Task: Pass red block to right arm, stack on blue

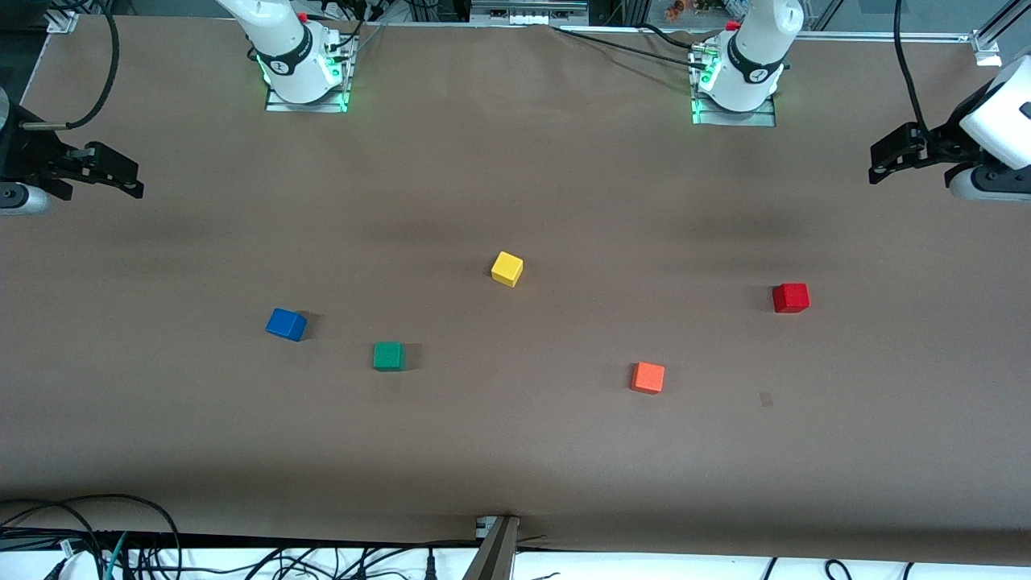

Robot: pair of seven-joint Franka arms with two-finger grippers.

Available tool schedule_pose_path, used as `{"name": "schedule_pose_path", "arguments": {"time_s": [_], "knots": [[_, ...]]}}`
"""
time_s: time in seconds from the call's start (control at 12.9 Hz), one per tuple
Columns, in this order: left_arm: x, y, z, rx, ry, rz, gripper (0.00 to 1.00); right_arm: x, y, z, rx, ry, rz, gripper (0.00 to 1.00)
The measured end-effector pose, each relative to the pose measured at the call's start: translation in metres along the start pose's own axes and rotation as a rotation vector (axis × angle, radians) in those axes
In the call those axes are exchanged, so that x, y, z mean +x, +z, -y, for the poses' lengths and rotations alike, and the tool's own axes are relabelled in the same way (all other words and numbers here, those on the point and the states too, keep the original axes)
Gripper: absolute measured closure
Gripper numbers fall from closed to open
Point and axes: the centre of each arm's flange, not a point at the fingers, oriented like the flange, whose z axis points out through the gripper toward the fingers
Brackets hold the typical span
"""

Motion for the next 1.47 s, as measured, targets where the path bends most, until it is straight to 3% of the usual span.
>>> {"name": "schedule_pose_path", "arguments": {"time_s": [1.0,1.47], "knots": [[-0.004,-0.022,0.018,0.032,-0.03,-0.043,0.0,0.0,0.0,0.0,0.0,0.0,0.0,0.0],[0.007,-0.004,0.04,0.031,0.003,-0.006,0.0,0.0,0.0,0.0,0.0,0.0,0.0,0.0]]}}
